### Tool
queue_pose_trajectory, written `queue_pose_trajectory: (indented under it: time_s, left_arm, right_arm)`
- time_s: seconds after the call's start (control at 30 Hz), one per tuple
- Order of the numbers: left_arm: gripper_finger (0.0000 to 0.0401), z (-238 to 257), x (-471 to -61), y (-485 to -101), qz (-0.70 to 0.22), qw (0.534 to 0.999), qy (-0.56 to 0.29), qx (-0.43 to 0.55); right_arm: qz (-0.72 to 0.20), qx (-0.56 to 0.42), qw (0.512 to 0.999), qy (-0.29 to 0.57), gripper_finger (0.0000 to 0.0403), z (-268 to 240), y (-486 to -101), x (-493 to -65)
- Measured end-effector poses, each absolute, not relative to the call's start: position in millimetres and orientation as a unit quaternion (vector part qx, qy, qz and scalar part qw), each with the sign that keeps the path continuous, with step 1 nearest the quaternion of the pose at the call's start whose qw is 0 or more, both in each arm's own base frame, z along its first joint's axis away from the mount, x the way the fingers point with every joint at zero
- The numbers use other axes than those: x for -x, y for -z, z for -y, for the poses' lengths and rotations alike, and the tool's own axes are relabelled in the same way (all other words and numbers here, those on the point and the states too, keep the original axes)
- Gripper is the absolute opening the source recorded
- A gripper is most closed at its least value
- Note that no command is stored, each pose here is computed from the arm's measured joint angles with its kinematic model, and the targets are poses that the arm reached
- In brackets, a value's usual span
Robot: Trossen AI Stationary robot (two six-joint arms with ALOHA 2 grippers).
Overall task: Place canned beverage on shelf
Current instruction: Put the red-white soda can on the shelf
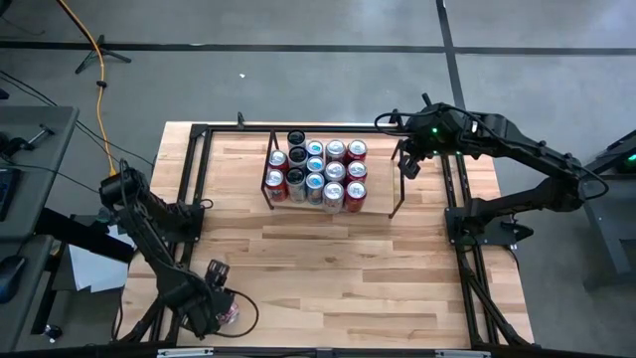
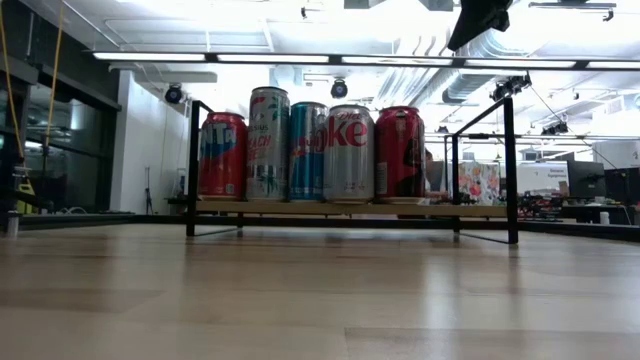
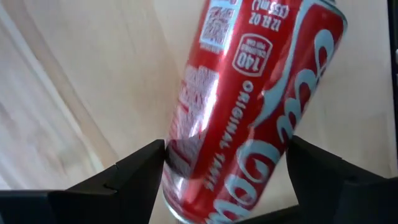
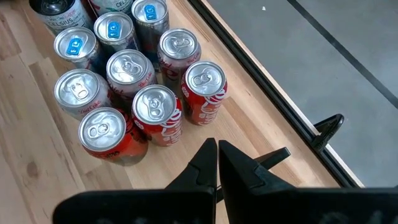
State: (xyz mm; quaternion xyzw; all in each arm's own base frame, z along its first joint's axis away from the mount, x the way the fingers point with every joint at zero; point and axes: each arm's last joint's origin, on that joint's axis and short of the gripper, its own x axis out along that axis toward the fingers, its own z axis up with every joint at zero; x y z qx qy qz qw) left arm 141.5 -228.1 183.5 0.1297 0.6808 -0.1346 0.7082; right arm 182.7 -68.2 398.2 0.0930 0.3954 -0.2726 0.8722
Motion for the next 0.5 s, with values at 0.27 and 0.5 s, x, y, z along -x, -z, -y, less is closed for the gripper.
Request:
queue_pose_trajectory:
  time_s: [0.27,0.5]
  left_arm:
    - [0.0276,216.8,-144.2,-166.6,-0.677,0.71,0.136,-0.138]
    - [0.0269,209.4,-150.7,-161.8,-0.682,0.711,0.116,-0.123]
  right_arm:
    - [-0.401,-0.093,0.87,0.273,0.0,69.4,-396.0,-186.1]
    - [-0.4,-0.111,0.868,0.272,0.0,69.8,-394.6,-188.6]
